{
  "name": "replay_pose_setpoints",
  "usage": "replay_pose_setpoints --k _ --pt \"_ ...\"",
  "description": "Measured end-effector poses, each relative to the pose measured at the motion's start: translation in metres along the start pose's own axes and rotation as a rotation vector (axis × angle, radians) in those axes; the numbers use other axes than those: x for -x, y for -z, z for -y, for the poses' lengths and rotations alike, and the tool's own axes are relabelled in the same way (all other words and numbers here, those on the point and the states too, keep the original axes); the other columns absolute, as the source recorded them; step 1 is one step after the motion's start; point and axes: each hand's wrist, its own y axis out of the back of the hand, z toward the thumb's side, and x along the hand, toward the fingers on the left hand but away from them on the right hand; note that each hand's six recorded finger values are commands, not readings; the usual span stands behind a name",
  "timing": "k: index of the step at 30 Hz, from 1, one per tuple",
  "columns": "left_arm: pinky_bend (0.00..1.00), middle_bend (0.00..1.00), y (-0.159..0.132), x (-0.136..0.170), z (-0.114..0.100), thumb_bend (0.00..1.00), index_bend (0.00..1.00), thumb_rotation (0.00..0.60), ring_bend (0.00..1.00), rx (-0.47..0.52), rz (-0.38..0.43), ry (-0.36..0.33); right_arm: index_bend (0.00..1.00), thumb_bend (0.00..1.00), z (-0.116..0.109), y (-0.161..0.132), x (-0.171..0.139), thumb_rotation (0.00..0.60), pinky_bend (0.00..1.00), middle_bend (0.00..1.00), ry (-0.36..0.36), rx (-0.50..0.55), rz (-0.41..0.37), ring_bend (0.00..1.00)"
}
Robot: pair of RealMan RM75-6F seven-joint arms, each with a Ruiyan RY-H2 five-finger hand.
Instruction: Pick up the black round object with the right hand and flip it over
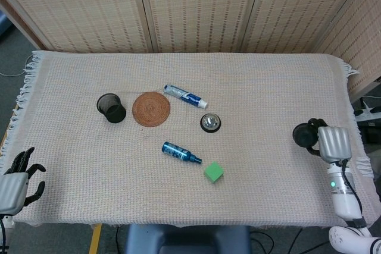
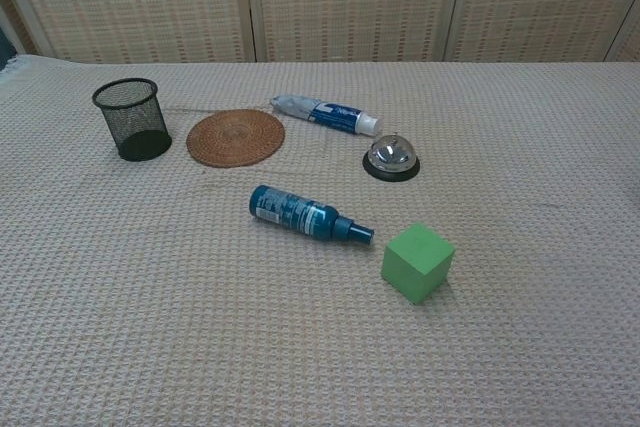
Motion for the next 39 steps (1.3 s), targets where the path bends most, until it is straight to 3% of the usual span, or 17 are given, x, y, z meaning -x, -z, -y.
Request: replay_pose_setpoints --k 4,9,16,19,21,25,29,34,37,39 --pt "0.4 0.0 0.0 0.0 0.001 0.42 0.41 0.6 0.0 0.001 0.001 0.003 0.53 0.16 0.007 0.007 0.0 0.6 0.74 0.54 -0.053 -0.076 0.056 0.66" --pt "0.4 0.0 -0.002 0.0 0.002 0.42 0.41 0.6 0.0 -0.003 0.008 0.009 0.52 0.16 -0.002 -0.014 -0.001 0.6 0.74 0.54 0.005 -0.011 -0.05 0.65" --pt "0.4 0.0 -0.002 0.0 0.003 0.42 0.41 0.6 0.0 -0.004 0.005 0.01 0.52 0.16 -0.029 -0.048 -0.008 0.6 0.74 0.54 0.216 0.376 -0.334 0.65" --pt "0.4 0.0 -0.002 -0.001 0.003 0.42 0.41 0.6 0.0 -0.005 0.006 0.011 0.53 0.16 -0.032 -0.054 -0.012 0.6 0.74 0.54 0.231 0.506 -0.439 0.65" --pt "0.4 0.0 -0.002 0.0 0.003 0.42 0.41 0.6 0.0 -0.004 0.005 0.01 0.53 0.16 -0.03 -0.056 -0.013 0.6 0.74 0.54 0.217 0.56 -0.468 0.65" --pt "0.4 0.0 -0.002 0.0 0.003 0.42 0.42 0.6 0.0 -0.004 0.004 0.01 0.53 0.16 -0.022 -0.056 -0.012 0.6 0.74 0.54 0.167 0.59 -0.461 0.65" --pt "0.4 0.0 -0.002 -0.001 0.003 0.42 0.42 0.6 0.0 -0.006 0.003 0.011 0.53 0.16 -0.009 -0.055 -0.007 0.6 0.74 0.54 0.082 0.49 -0.386 0.65" --pt "0.4 0.0 -0.001 -0.001 0.003 0.42 0.42 0.6 0.0 -0.007 0.002 0.011 0.52 0.16 0.02 -0.055 0.0 0.6 0.74 0.54 -0.163 0.359 -0.276 0.65" --pt "0.4 0.0 -0.001 -0.001 0.003 0.42 0.42 0.6 0.0 -0.007 0.002 0.011 0.52 0.16 0.033 -0.055 0.002 0.6 0.74 0.54 -0.321 0.372 -0.219 0.66" --pt "0.4 0.0 -0.001 -0.001 0.003 0.42 0.42 0.6 0.0 -0.006 0.002 0.009 0.52 0.16 0.036 -0.055 0.004 0.6 0.75 0.54 -0.382 0.379 -0.19 0.66"
